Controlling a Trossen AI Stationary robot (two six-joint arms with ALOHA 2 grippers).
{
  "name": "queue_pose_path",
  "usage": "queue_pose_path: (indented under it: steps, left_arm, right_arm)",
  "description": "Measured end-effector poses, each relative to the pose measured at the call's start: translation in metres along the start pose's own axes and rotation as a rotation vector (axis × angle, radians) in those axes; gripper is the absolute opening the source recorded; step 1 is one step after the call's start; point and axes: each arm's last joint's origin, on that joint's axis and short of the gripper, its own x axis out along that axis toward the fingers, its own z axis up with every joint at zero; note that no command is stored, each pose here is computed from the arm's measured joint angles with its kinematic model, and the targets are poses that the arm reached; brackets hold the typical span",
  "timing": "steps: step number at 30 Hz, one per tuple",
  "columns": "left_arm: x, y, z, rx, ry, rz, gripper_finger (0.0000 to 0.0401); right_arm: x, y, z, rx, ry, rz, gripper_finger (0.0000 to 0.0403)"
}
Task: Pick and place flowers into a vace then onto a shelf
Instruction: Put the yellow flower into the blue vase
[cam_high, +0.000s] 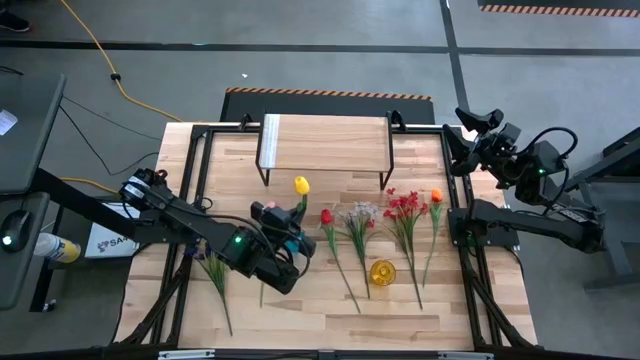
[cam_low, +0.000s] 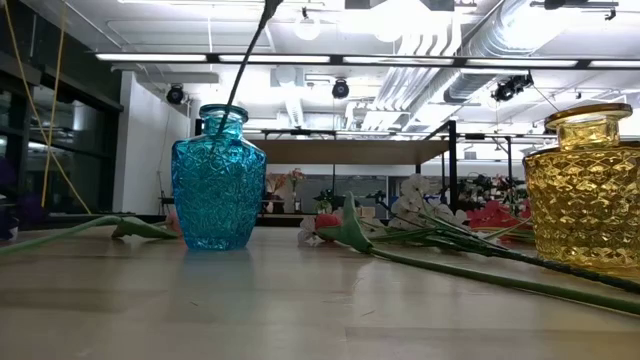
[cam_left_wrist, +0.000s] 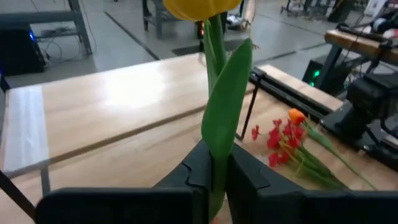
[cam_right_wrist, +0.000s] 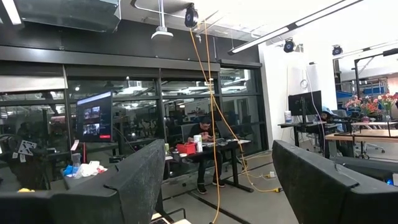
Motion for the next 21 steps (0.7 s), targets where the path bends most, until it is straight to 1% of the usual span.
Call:
queue_pose_path:
  steps: [4,8,15,21]
  left_arm:
    - [-0.0001,-0.0006,-0.0018,0.001,0.061,-0.023,0.0062]
    - [-0.0003,-0.0011,-0.0039,0.005,0.132,-0.048,0.0070]
    - [-0.0010,-0.0017,-0.0073,0.010,0.245,-0.087,0.0105]
    - [-0.0015,-0.0010,-0.0095,0.024,0.309,-0.103,0.0147]
  right_arm:
    - [0.0000,0.0000,0.0000,0.000,0.000,0.000,0.0287]
    - [0.0000,0.0000,0.0000,0.000,0.000,0.000,0.0287]
    - [0.0000,0.0000,0.0000,0.000,0.000,0.000,0.0287]
    - [0.0000,0.0000,0.0000,0.000,0.000,0.000,0.0287]
